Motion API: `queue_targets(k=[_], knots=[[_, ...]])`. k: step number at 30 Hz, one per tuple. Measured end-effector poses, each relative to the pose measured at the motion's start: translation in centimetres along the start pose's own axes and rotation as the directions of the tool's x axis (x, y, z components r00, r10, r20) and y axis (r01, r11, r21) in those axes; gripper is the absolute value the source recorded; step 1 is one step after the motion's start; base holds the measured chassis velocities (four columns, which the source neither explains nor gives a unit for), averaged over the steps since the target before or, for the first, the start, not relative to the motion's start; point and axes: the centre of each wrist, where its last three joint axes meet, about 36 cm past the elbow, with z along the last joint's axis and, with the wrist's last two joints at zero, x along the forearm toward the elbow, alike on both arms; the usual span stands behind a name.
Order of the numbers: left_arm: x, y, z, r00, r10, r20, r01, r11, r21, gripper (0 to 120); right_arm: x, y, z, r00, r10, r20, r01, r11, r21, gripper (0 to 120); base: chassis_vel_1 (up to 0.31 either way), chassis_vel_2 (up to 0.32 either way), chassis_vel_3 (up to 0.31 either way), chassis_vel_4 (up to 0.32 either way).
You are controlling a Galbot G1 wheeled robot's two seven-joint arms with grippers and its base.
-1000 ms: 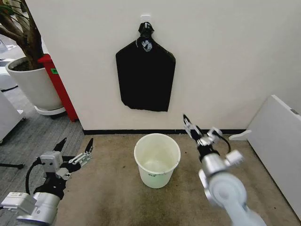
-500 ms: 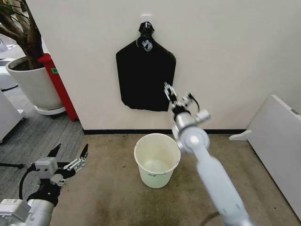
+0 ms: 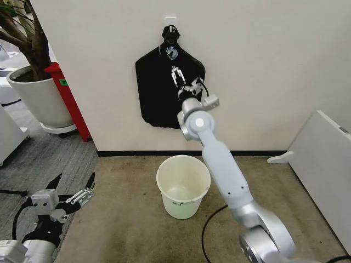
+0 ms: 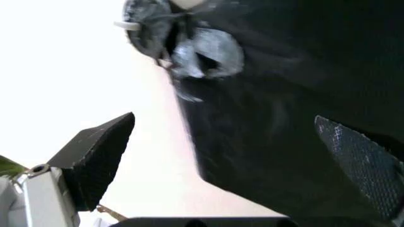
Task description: Place the garbage bag over the trash bin.
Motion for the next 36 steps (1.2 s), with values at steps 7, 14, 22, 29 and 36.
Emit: queue_targets(k=[7,14,22,29,36], knots=[[0.2,0.0,0.1,1.000,-0.011,-0.003,0.011,1.000,0.004,100,-3.0,1.3,-1.5,0.999,-0.034,-0.012,0.035,0.999,0.037,100,0.000,0.000,0.000,0.000],[0.1,0.1,0.0,1.000,-0.013,0.002,0.013,1.000,0.002,100,-4.9,1.5,-2.2,0.999,-0.042,-0.026,0.044,0.996,0.074,100,0.000,0.000,0.000,0.000],[0.0,0.0,0.0,1.000,-0.009,0.009,0.009,1.000,0.005,100,-6.8,1.4,-2.6,0.999,-0.036,-0.036,0.040,0.994,0.107,100,0.000,0.000,0.000,0.000],[-0.2,-0.1,0.0,1.000,-0.006,0.014,0.006,1.000,0.010,100,-8.0,0.9,-3.9,1.000,-0.010,-0.013,0.012,0.992,0.127,100,0.000,0.000,0.000,0.000],[-0.4,-0.2,-0.1,1.000,-0.003,0.020,0.003,1.000,0.013,100,-8.7,1.3,-4.7,1.000,0.002,0.001,-0.002,0.992,0.130,100,0.000,0.000,0.000,0.000]])
